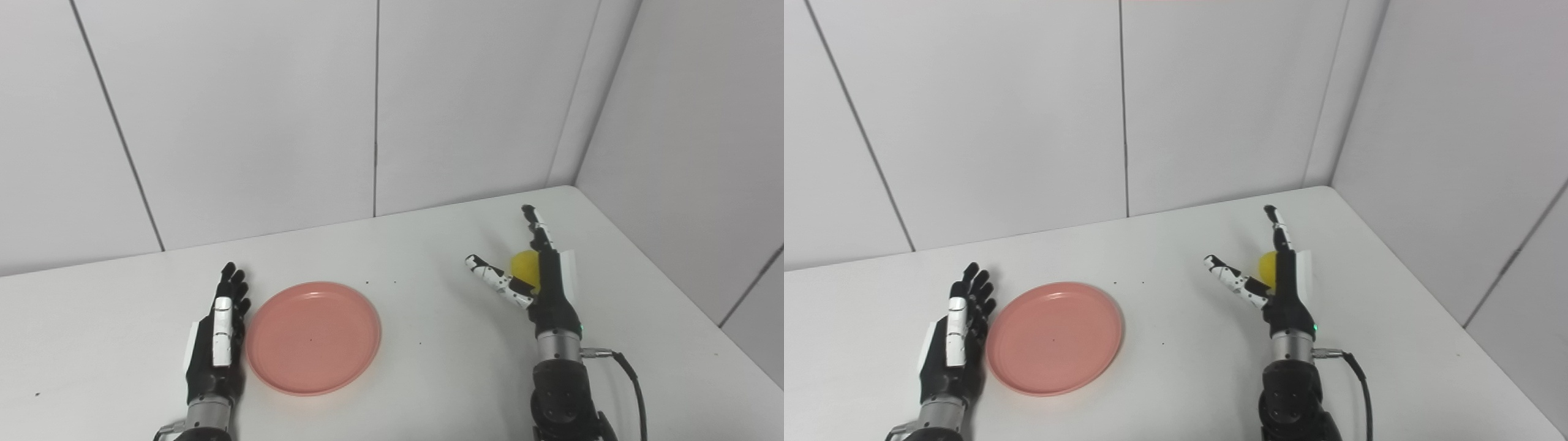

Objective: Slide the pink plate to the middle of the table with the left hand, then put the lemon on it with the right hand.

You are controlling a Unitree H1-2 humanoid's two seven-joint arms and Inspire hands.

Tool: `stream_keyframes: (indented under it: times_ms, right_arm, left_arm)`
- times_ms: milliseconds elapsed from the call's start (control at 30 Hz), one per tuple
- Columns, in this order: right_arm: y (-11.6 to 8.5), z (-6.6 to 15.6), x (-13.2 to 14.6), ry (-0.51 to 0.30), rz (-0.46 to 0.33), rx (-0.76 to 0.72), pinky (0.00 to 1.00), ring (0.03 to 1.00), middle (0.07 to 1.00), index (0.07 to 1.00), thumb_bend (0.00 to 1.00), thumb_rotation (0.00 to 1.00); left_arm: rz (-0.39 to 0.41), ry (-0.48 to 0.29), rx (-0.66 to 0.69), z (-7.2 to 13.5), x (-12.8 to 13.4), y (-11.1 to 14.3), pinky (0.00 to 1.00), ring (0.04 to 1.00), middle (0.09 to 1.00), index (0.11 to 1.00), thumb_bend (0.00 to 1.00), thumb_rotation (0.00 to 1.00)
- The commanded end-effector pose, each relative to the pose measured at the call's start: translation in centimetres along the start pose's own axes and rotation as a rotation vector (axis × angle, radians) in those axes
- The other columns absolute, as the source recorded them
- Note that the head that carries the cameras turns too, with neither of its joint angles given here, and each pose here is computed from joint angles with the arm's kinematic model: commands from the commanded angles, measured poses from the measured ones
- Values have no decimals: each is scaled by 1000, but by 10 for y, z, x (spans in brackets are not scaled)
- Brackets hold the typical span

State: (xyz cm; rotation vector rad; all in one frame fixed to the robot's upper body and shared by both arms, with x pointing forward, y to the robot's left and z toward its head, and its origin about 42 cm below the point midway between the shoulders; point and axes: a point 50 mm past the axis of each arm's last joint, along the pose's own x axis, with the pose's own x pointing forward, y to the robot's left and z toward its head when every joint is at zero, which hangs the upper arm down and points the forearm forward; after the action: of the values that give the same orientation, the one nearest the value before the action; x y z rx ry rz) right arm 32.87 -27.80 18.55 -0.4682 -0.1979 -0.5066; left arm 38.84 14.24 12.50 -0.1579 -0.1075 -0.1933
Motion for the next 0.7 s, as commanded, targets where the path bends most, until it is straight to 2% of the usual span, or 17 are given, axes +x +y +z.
stream_keyframes:
  times_ms: [0, 167, 300, 433, 667]
  right_arm:
    - [-9, 20, 12, -60, -59, -3, 868, 914, 917, 899, 751, 334]
    - [-19, 24, 14, -42, -92, -44, 884, 922, 916, 892, 775, 339]
    - [-29, 26, 18, -34, -126, -87, 849, 905, 915, 891, 781, 327]
    - [-31, 26, 21, -18, -138, -133, 814, 888, 915, 891, 780, 295]
    - [-35, 25, 37, -13, -165, -270, 813, 885, 906, 890, 779, 236]
  left_arm:
    - [17, 29, 5, -11, -9, 20, 1000, 996, 984, 988, 654, 1000]
    - [21, 39, 5, -11, -9, 24, 1000, 1000, 986, 987, 631, 1000]
    - [29, 49, -4, -9, -8, 23, 1000, 998, 984, 987, 622, 1000]
    - [23, 41, -4, -9, -9, 24, 1000, 1000, 988, 992, 605, 1000]
    - [26, 43, -8, -7, -11, 22, 1000, 997, 983, 989, 597, 1000]
